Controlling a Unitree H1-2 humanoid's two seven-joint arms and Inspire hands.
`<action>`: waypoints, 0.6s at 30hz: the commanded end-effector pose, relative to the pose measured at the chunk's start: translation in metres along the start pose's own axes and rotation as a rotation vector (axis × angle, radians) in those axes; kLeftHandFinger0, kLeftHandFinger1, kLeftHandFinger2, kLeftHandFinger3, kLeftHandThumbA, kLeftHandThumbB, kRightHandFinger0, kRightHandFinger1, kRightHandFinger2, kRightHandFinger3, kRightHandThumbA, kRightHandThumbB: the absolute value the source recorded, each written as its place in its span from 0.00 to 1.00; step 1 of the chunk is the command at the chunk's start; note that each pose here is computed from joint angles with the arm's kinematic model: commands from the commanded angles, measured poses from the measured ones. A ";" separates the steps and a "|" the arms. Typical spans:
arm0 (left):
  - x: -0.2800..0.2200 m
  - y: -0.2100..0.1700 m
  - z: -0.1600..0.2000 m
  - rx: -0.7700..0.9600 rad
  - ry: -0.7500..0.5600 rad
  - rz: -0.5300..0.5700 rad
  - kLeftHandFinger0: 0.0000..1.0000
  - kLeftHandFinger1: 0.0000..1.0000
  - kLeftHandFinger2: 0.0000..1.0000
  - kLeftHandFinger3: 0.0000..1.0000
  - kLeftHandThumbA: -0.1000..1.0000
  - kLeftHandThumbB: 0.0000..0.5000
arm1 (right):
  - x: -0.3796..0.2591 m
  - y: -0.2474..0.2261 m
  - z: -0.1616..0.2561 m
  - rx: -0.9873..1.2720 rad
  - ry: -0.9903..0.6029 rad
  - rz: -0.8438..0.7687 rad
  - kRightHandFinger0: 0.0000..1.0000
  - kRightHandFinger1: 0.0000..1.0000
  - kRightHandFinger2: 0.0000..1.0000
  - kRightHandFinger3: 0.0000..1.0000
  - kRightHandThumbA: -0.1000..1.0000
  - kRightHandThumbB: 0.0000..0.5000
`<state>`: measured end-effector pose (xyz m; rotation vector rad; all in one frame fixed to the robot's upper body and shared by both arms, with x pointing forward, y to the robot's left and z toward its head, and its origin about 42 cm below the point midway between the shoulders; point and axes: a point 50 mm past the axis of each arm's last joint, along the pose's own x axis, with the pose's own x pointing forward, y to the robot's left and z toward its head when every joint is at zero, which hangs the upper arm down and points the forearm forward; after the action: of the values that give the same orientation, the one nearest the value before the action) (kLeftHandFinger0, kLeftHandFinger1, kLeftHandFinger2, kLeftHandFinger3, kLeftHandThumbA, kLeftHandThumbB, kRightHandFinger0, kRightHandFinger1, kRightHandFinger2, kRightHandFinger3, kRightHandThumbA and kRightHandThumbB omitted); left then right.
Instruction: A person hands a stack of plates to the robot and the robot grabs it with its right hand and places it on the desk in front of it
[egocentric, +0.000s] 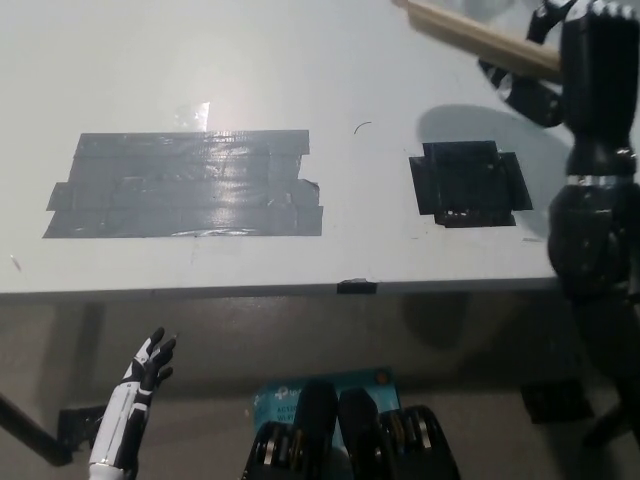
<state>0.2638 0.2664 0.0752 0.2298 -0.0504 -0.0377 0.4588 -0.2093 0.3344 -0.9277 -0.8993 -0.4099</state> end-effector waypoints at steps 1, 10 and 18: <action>-0.001 0.004 0.005 0.028 -0.043 -0.018 0.98 1.00 0.96 1.00 1.00 0.30 | 0.040 -0.032 0.011 -0.048 -0.125 -0.098 0.00 0.00 0.15 0.01 0.92 0.00; -0.006 0.002 0.003 0.025 -0.035 -0.016 0.97 1.00 0.95 1.00 1.00 0.28 | 0.017 -0.001 -0.018 -0.137 -0.163 0.063 0.00 0.00 0.06 0.08 0.89 0.02; -0.006 0.000 0.003 0.017 -0.038 -0.013 0.98 1.00 0.96 1.00 1.00 0.29 | -0.011 0.046 -0.044 -0.269 -0.151 0.229 0.00 0.00 0.05 0.04 0.85 0.05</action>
<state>0.2601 0.2663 0.0725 0.2314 -0.0415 -0.0386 0.4873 -0.2251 0.2788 -1.2168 -0.7743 -0.2465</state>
